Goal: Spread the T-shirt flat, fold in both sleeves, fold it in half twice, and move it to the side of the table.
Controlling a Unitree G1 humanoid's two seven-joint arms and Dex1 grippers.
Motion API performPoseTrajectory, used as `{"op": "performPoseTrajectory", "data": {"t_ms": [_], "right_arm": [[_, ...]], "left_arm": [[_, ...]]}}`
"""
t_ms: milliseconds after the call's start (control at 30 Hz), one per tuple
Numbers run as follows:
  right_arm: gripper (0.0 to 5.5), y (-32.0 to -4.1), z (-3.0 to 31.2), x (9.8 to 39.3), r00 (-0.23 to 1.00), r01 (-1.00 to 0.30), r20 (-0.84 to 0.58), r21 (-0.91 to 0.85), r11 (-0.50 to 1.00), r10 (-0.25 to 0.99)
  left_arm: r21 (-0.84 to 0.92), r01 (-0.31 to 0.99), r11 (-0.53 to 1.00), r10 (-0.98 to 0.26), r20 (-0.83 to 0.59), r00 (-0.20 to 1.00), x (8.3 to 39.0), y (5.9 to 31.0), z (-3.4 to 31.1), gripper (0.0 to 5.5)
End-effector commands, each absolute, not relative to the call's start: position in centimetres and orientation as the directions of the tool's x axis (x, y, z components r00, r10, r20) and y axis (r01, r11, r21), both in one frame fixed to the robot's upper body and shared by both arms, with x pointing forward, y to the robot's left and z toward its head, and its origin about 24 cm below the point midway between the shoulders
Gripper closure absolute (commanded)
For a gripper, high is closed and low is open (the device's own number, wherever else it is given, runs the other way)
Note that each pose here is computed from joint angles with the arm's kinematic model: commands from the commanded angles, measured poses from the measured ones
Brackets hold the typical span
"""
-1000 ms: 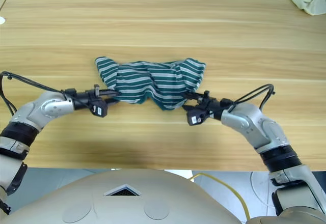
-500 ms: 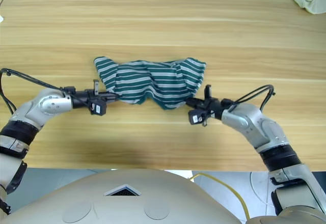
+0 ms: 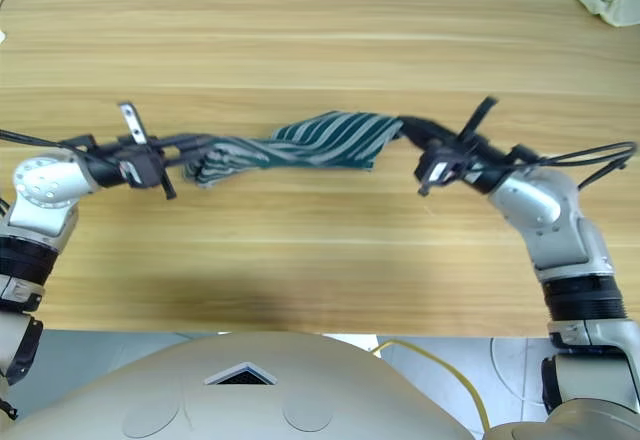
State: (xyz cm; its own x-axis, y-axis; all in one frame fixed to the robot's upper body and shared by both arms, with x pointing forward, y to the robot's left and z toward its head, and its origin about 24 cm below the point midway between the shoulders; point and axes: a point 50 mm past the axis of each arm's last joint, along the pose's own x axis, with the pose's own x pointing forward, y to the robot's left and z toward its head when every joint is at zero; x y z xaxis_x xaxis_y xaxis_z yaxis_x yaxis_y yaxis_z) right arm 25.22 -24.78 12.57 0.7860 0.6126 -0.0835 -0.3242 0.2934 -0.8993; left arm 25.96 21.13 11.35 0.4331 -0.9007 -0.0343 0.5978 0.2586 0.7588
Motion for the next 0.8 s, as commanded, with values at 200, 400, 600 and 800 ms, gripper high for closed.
{"op": "performPoseTrajectory", "data": {"t_ms": [200,400,600,800], "right_arm": [[5.45,-26.0,15.5,26.3,0.832,-0.216,0.063,-0.878,0.426,0.552],[5.45,-25.2,14.9,26.0,0.809,-0.251,0.035,-0.882,0.399,0.586],[5.45,-22.6,12.5,25.5,0.753,-0.342,-0.049,-0.881,0.327,0.656],[5.5,-21.3,11.3,25.3,0.732,-0.367,-0.09,-0.887,0.28,0.676]], "left_arm": [[0.801,0.498,0.333,-0.828,-0.005,0.561,28.0,23.3,12.7,5.5],[0.813,0.538,0.222,-0.811,-0.153,0.565,28.3,22.7,9.6,5.5],[0.759,0.637,0.136,-0.855,-0.235,0.462,27.2,20.5,6.4,5.5],[0.669,0.74,0.074,-0.878,-0.308,0.366,26.3,20.0,5.0,4.66]]}}
